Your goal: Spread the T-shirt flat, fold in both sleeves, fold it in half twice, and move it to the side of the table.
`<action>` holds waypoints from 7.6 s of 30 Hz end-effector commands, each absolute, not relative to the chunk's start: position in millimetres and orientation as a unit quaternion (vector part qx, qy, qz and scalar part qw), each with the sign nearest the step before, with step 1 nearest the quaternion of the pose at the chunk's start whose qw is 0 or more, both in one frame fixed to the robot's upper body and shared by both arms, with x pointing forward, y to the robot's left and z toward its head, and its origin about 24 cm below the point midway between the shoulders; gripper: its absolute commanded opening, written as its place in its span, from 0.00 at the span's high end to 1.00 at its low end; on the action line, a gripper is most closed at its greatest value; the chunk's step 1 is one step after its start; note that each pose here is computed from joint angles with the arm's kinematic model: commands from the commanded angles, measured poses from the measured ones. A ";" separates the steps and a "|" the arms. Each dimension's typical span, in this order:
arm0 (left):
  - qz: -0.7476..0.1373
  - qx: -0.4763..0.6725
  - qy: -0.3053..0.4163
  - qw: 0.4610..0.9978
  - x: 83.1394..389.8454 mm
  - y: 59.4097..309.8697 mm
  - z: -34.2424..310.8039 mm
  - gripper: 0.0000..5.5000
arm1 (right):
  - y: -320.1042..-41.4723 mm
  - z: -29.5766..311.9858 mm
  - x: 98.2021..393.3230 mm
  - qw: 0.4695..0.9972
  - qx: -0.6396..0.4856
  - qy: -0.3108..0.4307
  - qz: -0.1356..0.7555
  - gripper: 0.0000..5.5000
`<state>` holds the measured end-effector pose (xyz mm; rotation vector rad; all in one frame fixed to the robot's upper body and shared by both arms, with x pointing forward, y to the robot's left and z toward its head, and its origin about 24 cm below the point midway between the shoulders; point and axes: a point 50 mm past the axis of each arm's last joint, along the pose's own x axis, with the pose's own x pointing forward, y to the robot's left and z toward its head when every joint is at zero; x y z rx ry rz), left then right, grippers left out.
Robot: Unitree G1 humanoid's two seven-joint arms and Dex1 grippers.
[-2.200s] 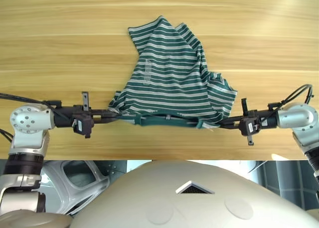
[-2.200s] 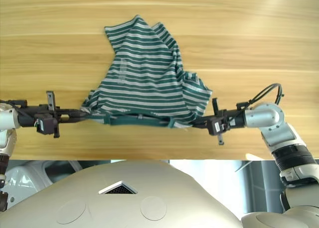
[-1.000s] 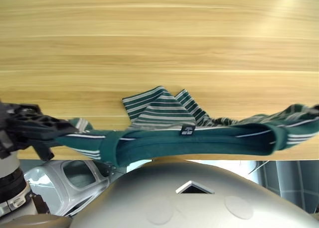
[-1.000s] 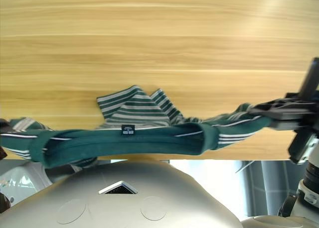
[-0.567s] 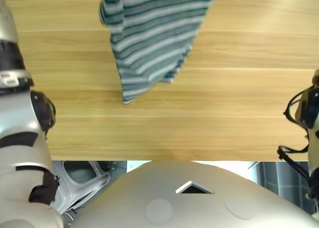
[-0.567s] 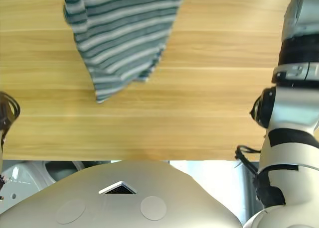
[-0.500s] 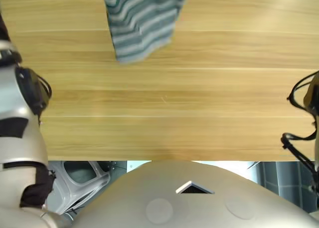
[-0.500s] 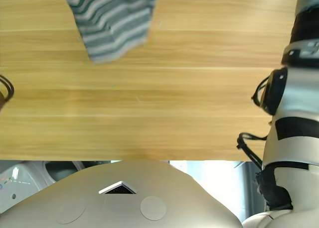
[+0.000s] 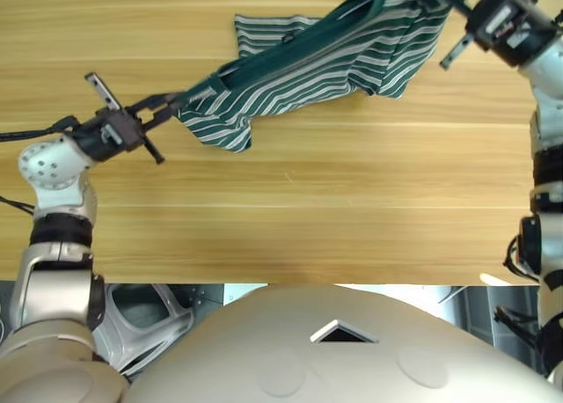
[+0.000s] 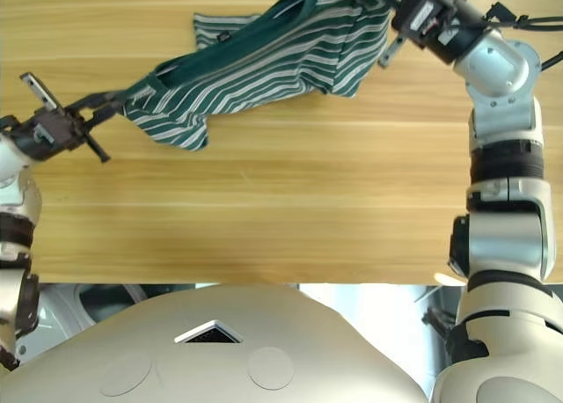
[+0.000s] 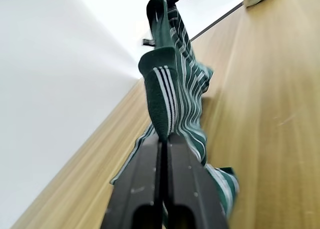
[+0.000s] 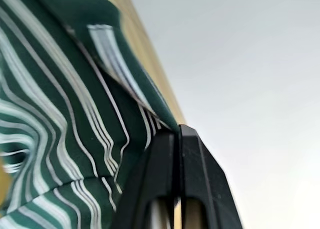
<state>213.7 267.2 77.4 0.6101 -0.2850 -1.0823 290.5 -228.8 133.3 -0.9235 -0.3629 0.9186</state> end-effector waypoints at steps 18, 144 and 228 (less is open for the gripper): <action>-0.724 0.353 0.061 0.589 137.0 227.0 26.3 0.94 | -229.4 15.1 146.8 0.534 -0.351 0.146 0.756 1.00; -0.432 0.460 -0.146 0.762 217.1 248.0 88.0 1.00 | -241.1 62.9 187.8 0.810 -0.369 -0.001 0.456 1.00; -0.570 0.547 0.206 0.578 141.3 305.8 31.3 0.77 | -235.3 66.9 193.4 0.843 -0.330 -0.026 0.424 1.00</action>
